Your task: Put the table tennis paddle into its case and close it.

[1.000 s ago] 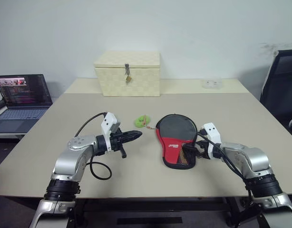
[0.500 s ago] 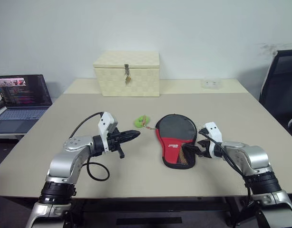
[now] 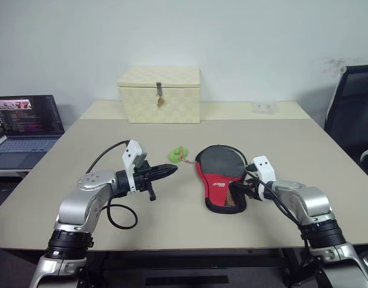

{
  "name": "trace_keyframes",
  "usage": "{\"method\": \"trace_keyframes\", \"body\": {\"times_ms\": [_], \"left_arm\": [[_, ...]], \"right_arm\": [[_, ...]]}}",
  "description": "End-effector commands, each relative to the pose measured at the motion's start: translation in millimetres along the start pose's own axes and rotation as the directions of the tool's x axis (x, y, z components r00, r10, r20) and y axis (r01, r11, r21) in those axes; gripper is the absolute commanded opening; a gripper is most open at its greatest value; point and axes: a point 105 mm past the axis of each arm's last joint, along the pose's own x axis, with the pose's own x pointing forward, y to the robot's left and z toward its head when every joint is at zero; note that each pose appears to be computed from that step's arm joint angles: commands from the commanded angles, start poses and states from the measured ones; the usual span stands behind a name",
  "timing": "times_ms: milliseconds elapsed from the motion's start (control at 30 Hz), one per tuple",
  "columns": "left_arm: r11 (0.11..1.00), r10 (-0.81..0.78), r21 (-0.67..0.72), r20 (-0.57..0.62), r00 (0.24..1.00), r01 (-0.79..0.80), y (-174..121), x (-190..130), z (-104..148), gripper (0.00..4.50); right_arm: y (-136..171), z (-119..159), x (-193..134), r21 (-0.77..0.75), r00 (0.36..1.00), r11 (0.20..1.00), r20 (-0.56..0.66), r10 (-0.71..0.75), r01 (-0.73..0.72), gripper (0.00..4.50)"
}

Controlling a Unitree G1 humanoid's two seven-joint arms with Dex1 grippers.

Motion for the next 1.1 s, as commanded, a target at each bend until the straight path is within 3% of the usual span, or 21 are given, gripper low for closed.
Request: {"method": "trace_keyframes", "body": {"times_ms": [33,200,233,667,1100], "left_arm": [[0.999,0.0,0.05,0.019,1.0,-0.001,-2,-5,12,0.0],[0.999,0.005,0.049,0.007,1.0,-0.005,-4,-9,8,0.0],[0.999,0.004,0.046,0.006,1.0,-0.004,-4,-10,7,0.0],[0.986,-0.159,-0.049,-0.053,0.986,0.156,-39,-39,-5,0.0],[0.959,-0.27,-0.113,-0.076,0.96,0.26,-74,-44,-14,0.0]], "right_arm": [[9,-28,12,0.015,0.993,0.999,-0.108,0.037,-0.035,1.57],[16,-25,17,0.046,0.989,0.995,-0.113,0.097,-0.092,0.11],[19,-22,17,0.056,0.988,0.993,-0.108,0.113,-0.108,0.03],[80,22,8,0.027,0.93,0.931,-0.029,0.366,-0.365,0.03],[117,-25,-25,0.07,0.888,0.896,-0.123,0.443,-0.438,0.03]]}}
